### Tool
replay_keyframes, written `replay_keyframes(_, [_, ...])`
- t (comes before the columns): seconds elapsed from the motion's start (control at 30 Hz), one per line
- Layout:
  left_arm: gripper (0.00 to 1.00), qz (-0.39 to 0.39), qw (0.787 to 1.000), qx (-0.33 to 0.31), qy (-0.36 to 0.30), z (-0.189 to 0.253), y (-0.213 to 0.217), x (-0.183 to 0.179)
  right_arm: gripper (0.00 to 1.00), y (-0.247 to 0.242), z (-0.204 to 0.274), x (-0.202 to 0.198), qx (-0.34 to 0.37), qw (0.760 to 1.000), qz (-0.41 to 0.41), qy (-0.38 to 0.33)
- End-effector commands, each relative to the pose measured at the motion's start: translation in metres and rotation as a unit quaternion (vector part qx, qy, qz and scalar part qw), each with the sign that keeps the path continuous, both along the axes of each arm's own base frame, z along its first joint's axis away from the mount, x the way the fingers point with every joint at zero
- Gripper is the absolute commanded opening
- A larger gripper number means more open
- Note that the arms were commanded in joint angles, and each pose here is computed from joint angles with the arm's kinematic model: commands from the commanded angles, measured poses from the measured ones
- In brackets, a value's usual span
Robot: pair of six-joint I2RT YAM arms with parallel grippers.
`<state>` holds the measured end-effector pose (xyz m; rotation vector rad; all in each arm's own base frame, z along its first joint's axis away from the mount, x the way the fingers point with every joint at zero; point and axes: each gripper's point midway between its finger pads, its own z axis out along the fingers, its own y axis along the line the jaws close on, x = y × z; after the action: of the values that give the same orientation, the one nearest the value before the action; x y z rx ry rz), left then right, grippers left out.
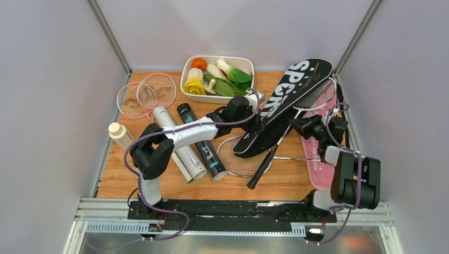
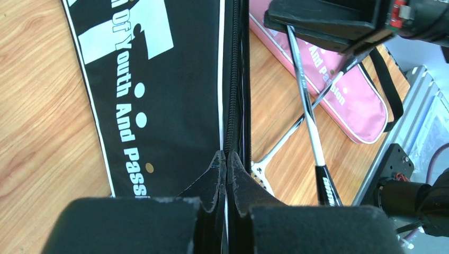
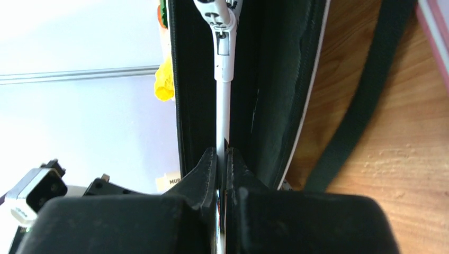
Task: Pack up the badminton gear
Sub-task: Place the racket in the racket bag.
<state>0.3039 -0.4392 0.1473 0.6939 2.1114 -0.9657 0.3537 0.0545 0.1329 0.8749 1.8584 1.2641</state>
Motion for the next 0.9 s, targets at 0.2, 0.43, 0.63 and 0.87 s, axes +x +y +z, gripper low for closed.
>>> replay_keyframes(0.2, [0.0,-0.03,0.996,-0.086,-0.023,0.052,-0.013,-0.01,0.0,0.01,0.027,0.036,-0.015,0.997,0.034,-0.073])
replay_keyframes(0.43, [0.0,-0.036,0.996,-0.075,-0.026,0.048,-0.011,-0.012,0.0,0.011,0.006,0.051,-0.034,0.998,0.027,-0.049])
replay_keyframes(0.63, [0.0,-0.032,0.997,-0.064,-0.021,0.041,0.001,-0.02,0.0,0.004,0.006,0.068,-0.001,0.999,-0.006,-0.044])
replay_keyframes(0.87, [0.0,-0.038,0.996,-0.079,-0.015,0.045,0.007,-0.03,0.0,-0.009,0.005,0.083,-0.017,0.998,-0.042,-0.045])
